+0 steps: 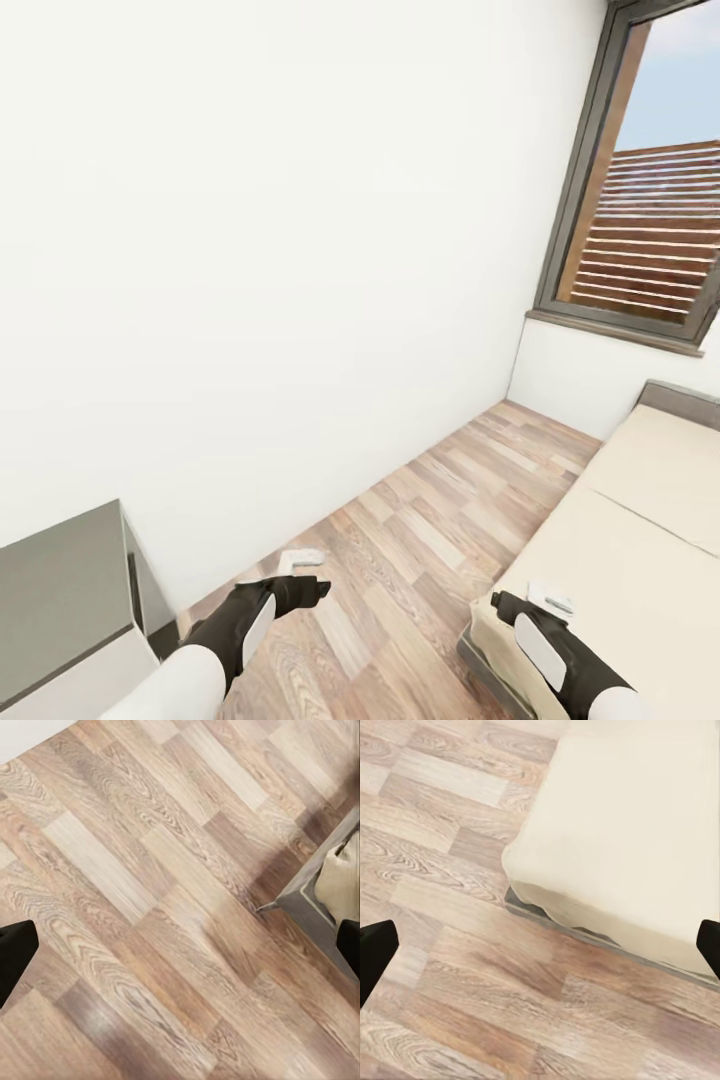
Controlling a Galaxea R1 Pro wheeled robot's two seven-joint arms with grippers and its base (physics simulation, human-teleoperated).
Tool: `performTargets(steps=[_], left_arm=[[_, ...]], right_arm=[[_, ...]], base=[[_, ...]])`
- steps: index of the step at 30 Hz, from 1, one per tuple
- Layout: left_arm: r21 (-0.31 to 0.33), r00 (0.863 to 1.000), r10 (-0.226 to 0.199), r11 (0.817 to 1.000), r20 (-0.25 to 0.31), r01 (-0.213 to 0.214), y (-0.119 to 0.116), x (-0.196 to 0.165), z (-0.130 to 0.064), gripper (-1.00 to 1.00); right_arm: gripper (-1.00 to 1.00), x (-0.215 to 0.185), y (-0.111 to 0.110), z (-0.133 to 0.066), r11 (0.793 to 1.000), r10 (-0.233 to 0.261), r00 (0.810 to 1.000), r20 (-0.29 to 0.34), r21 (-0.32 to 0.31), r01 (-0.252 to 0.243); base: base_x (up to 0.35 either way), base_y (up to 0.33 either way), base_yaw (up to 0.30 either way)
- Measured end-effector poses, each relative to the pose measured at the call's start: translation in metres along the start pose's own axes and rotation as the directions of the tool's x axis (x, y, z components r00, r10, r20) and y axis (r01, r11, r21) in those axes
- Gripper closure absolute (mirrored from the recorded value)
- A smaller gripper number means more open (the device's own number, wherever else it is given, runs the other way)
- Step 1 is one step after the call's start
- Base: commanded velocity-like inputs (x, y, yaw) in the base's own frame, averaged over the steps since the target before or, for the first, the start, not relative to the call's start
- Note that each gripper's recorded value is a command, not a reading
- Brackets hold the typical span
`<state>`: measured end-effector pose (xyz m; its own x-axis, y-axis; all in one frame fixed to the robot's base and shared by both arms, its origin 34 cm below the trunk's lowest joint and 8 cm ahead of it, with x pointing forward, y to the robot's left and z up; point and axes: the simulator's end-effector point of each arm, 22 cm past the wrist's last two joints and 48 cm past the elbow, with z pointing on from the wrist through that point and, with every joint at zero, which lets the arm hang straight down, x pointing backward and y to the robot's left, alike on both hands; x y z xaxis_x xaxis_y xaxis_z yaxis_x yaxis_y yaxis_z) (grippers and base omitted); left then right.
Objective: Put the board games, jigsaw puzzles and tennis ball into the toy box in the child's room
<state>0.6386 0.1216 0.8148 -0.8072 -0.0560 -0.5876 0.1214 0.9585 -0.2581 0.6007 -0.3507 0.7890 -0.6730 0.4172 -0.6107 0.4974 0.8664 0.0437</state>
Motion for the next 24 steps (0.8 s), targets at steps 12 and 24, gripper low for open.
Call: performTargets(steps=[12, 24], left_arm=[[0.004, 1.0, -0.009, 1.0, -0.006, 0.009, 0.003, -0.014, -0.008, -1.0], [0.054, 0.997, -0.049, 0.997, -0.051, 0.052, 0.048, -0.092, -0.083, -1.0]], right_arm=[[-1.0, -0.116, 0.078, -0.061, 0.979, 0.076, 0.988, 0.135, -0.2, -0.048], [-1.0, -0.126, 0.061, -0.066, 0.983, 0.064, 0.992, 0.109, -0.176, -0.044]], base=[[0.0, 0.0, -0.208], [0.0, 0.0, -0.186]])
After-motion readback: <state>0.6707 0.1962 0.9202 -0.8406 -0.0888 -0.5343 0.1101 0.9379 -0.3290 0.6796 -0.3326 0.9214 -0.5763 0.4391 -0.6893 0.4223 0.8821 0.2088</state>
